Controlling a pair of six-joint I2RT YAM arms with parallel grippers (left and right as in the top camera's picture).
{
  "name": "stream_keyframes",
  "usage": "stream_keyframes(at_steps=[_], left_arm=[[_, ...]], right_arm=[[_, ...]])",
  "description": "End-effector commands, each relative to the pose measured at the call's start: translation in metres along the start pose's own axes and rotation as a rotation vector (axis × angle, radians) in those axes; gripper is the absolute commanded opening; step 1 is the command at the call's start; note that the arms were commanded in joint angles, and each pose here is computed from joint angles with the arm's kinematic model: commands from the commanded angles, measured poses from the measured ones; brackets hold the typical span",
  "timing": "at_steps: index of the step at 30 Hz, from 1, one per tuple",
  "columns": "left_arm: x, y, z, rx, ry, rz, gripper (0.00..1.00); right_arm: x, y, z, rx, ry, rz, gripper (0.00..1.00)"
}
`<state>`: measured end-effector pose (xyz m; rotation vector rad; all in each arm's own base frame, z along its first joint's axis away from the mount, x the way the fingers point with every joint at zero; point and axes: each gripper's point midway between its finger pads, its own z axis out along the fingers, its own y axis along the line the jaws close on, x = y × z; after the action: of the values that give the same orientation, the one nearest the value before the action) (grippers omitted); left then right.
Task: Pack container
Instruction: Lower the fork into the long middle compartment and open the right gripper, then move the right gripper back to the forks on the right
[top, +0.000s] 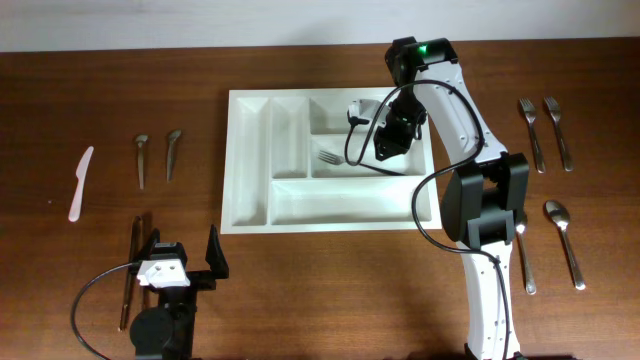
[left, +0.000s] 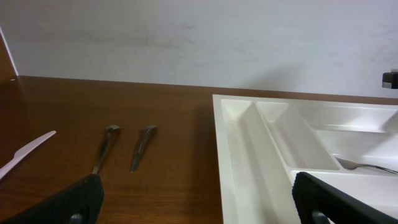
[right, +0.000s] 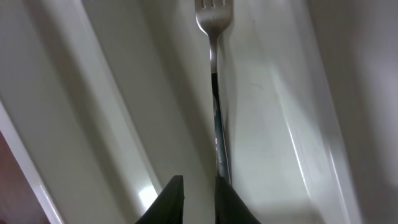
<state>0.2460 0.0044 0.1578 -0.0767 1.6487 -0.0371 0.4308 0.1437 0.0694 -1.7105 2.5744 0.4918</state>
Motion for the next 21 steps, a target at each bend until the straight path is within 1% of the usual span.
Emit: stream_keyframes(at_steps=[1,2,4,5,7,8,9,12,16,18,21], left_arm=[[0.001,0.0,0.0,0.003,0.0,0.008,0.99],[0.001,0.0,0.0,0.003,0.0,0.008,0.99],[0.001,0.0,0.0,0.003,0.0,0.008,0.99],[0.001,0.0,0.0,0.003,0.0,0.008,0.99],[0.001,0.0,0.0,0.003,0.0,0.008,0.99],[0.001,0.0,0.0,0.003,0.0,0.008,0.99],[0.001,0.0,0.0,0.003,0.0,0.008,0.99],[0.001,0.0,0.0,0.003,0.0,0.008,0.99],[0.001,0.0,0.0,0.003,0.0,0.008,0.99],[0.001,0.0,0.0,0.003,0.0,0.008,0.99],[0.001,0.0,0.0,0.003,0.0,0.008,0.99]], right_arm=[[0.001,0.0,-0.002,-0.001,-0.006,0.005,0.25],[0.0,-0.002,-0.003,0.009,-0.009,0.023,0.28],[0.0,-0.007,-0.008,0.031,-0.013,0.067,0.38],[0.001,-0.01,-0.012,0.05,-0.009,0.092,0.49],[0.005,-0.022,-0.024,0.114,0.001,0.157,0.82],[0.008,-0.028,-0.032,0.15,0.004,0.187,0.96],[0.011,-0.036,-0.041,0.192,0.008,0.222,0.99],[0.028,-0.063,-0.076,0.349,0.007,0.379,0.99],[0.07,-0.096,-0.125,0.542,-0.017,0.652,0.99],[0.093,-0.107,-0.142,0.587,-0.047,0.766,0.99],[0.124,-0.116,-0.152,0.594,-0.058,0.851,0.99]])
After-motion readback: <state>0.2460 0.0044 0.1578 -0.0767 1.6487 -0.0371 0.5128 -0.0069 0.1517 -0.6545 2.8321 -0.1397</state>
